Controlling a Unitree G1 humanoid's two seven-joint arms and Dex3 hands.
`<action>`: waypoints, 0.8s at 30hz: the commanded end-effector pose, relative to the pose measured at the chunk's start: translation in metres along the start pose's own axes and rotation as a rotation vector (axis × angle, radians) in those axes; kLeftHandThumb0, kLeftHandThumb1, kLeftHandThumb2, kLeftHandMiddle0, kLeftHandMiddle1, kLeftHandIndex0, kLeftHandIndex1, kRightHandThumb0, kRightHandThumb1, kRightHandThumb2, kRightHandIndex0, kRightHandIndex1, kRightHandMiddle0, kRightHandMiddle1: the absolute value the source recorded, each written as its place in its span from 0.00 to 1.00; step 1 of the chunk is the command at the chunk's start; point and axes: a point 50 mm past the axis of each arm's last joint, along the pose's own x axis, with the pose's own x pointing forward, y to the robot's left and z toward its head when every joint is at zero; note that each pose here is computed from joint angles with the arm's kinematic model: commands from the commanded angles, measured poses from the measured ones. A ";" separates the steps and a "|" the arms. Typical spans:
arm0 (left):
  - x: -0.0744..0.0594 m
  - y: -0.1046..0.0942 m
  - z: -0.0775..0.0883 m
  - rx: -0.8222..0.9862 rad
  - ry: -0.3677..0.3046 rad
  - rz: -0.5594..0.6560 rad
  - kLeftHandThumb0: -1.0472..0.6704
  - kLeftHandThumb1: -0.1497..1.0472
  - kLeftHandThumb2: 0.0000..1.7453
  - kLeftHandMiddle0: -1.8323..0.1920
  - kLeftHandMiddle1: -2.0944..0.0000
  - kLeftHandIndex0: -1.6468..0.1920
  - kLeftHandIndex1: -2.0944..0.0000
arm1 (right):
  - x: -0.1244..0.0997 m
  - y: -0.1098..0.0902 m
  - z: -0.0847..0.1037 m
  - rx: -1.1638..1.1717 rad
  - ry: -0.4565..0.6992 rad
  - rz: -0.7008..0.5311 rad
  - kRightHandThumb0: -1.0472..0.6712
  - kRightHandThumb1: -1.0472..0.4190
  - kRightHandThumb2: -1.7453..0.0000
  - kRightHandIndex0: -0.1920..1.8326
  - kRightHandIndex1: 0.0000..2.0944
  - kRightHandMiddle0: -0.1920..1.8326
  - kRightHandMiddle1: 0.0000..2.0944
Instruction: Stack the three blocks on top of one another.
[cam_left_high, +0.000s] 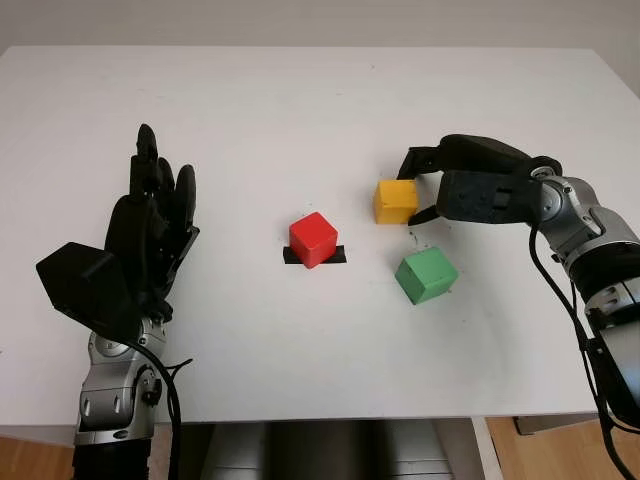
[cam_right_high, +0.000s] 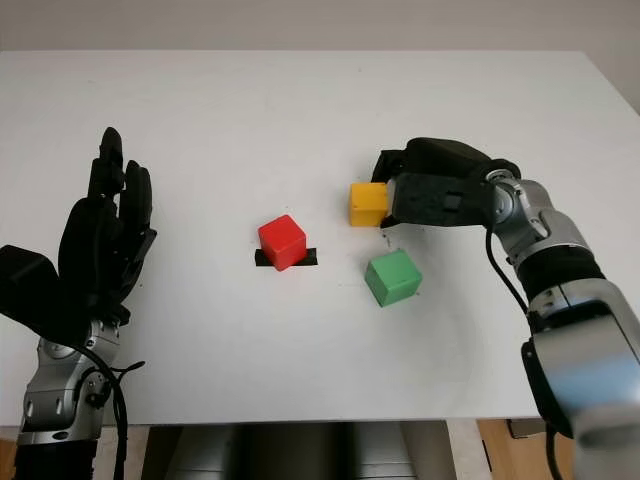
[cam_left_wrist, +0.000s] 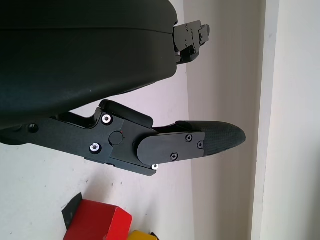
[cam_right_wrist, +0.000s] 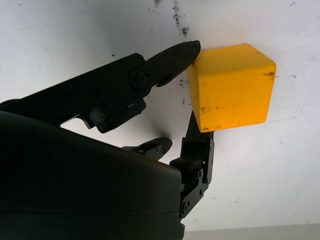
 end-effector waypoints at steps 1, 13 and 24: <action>-0.002 0.001 0.002 0.004 -0.006 0.001 0.22 1.00 0.28 1.00 0.99 0.99 0.97 | 0.001 -0.012 0.008 0.030 -0.030 -0.034 0.38 0.06 0.97 0.32 0.03 0.25 0.68; 0.000 0.000 0.003 0.009 -0.015 -0.001 0.22 1.00 0.27 1.00 0.99 0.98 0.97 | -0.003 -0.031 0.023 0.128 -0.135 -0.105 0.42 0.07 0.97 0.31 0.02 0.24 0.69; 0.002 -0.001 0.003 -0.011 -0.020 -0.005 0.23 1.00 0.28 1.00 0.99 0.99 0.97 | -0.005 -0.033 0.028 0.123 -0.182 -0.119 0.43 0.08 0.97 0.31 0.02 0.24 0.71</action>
